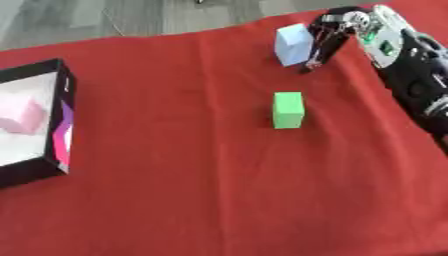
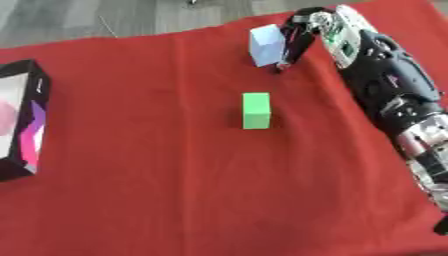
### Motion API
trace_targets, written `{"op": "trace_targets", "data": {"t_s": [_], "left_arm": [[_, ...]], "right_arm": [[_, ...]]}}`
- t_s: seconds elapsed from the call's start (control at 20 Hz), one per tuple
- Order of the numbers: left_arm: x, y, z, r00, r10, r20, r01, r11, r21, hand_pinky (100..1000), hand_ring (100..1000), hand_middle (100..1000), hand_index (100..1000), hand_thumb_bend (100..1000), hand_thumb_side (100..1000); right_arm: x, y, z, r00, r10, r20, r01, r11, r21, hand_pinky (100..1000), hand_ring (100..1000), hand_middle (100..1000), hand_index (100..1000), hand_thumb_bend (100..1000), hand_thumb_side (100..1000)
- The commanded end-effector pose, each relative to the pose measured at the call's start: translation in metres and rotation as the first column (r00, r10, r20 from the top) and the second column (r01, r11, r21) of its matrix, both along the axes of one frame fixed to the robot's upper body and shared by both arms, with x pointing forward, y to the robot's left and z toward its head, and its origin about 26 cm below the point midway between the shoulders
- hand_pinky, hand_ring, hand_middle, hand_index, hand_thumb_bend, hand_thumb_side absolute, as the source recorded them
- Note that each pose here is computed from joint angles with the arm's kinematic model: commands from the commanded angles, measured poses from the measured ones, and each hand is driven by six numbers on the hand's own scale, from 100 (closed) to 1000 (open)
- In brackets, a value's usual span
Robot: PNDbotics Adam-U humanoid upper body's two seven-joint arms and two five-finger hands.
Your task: Pick up the objects with one hand, pass them to the other hand, and then place them into the box on the other side of the table.
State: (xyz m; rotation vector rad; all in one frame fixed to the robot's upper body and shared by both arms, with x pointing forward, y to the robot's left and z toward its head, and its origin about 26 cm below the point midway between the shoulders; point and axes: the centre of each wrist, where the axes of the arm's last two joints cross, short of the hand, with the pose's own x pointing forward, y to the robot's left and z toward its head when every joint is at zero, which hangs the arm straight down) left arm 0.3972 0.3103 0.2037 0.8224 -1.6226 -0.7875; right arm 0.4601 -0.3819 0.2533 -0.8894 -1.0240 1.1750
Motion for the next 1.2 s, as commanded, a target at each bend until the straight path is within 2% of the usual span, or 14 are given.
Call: {"op": "trace_targets", "data": {"t_s": [0.05, 0.55, 0.8, 1.2], "left_arm": [[-0.002, 0.009, 0.013, 0.999, 0.017, 0.029, -0.018, 1.000, 0.017, 827, 729, 660, 771, 520, 506], [-0.002, 0.009, 0.014, 0.999, 0.017, 0.031, -0.018, 1.000, 0.023, 827, 730, 660, 770, 516, 508], [-0.002, 0.009, 0.017, 0.999, 0.014, 0.039, -0.014, 1.000, 0.022, 829, 731, 661, 771, 508, 511], [-0.002, 0.009, 0.019, 0.999, 0.011, 0.047, -0.012, 1.000, 0.019, 831, 731, 662, 772, 501, 512]], "right_arm": [[-0.006, -0.006, 0.033, 0.998, -0.003, 0.066, 0.007, 0.998, -0.068, 911, 860, 771, 849, 640, 212], [-0.008, -0.001, 0.053, 0.993, 0.024, 0.120, -0.011, 0.994, -0.108, 916, 867, 785, 855, 640, 209], [-0.009, 0.001, 0.057, 0.993, 0.074, 0.092, -0.063, 0.992, -0.112, 928, 895, 831, 877, 633, 190], [-0.010, 0.000, 0.062, 0.991, 0.121, 0.058, -0.112, 0.985, -0.132, 940, 911, 850, 885, 604, 158]]}}
